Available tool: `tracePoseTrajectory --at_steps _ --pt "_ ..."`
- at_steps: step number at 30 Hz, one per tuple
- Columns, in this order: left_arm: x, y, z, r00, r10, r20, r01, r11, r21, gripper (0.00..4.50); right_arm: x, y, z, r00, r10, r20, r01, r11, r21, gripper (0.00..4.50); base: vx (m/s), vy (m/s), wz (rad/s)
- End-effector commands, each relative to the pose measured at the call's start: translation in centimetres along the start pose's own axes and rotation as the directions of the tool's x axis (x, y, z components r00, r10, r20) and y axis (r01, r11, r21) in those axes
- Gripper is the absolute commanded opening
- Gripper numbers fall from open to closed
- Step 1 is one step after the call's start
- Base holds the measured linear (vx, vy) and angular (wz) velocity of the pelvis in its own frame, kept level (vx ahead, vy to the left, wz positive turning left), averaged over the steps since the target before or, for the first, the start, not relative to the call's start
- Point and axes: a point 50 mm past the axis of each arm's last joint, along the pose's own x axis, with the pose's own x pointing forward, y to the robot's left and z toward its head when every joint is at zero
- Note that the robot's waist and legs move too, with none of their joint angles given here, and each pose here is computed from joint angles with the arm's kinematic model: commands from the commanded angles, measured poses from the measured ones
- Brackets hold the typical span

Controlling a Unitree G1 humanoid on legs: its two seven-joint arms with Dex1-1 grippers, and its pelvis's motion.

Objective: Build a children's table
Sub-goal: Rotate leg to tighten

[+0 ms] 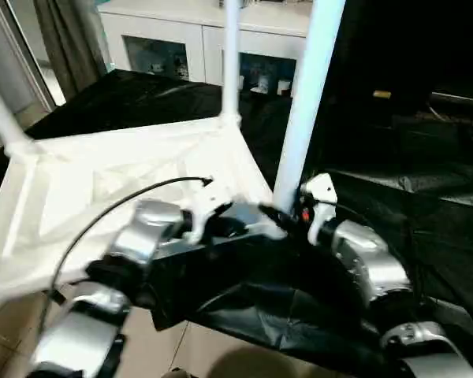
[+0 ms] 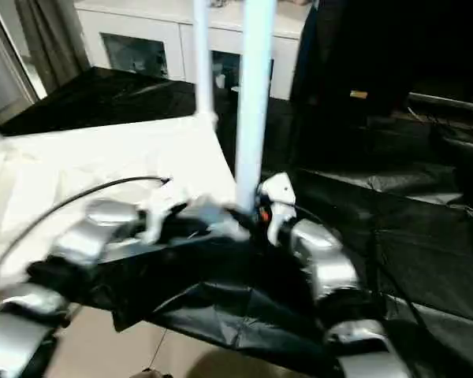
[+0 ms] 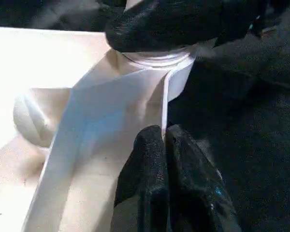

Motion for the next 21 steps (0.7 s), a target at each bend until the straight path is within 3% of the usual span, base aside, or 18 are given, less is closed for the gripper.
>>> tracePoseTrajectory --at_steps 1,4,5,7,8,11,21 --pt "1.5 0.1 2.2 0.991 0.110 0.078 -0.109 0.994 -0.024 0.00 1.0 2.2 -2.7 0.991 -0.021 -0.130 0.026 0.999 0.034 2.39 0.000 0.000 0.00" --pt "2.7 -0.8 2.9 0.990 0.097 0.104 -0.095 0.995 -0.029 0.00 2.0 3.7 -2.0 0.996 0.014 -0.091 -0.011 0.999 0.042 2.39 0.000 0.000 0.00" --pt "2.9 -1.0 3.0 0.991 0.086 0.107 -0.084 0.996 -0.023 0.00 2.1 4.0 -1.8 0.996 0.039 -0.077 -0.035 0.998 0.053 2.72 0.000 0.000 0.00" --pt "2.9 -1.2 2.9 0.992 0.063 0.111 -0.061 0.998 -0.017 0.00 2.1 4.1 -1.4 0.996 0.070 -0.056 -0.067 0.996 0.057 2.88 0.000 0.000 0.00" --pt "2.8 -1.2 2.9 0.992 0.054 0.112 -0.053 0.998 -0.013 0.00 2.0 4.0 -1.3 0.996 0.075 -0.053 -0.072 0.996 0.055 2.86 0.000 0.000 0.00" --pt "2.3 -1.1 2.4 0.994 0.020 0.105 -0.021 1.000 0.006 0.00 1.7 3.2 -0.9 0.994 0.099 -0.049 -0.098 0.995 0.026 3.34 0.000 0.000 0.00" --pt "-1.4 -0.2 0.3 0.990 -0.137 0.016 0.136 0.988 0.077 0.00 -2.2 -0.1 0.6 0.905 0.418 -0.075 -0.422 0.906 -0.046 3.34 0.000 0.000 0.00"
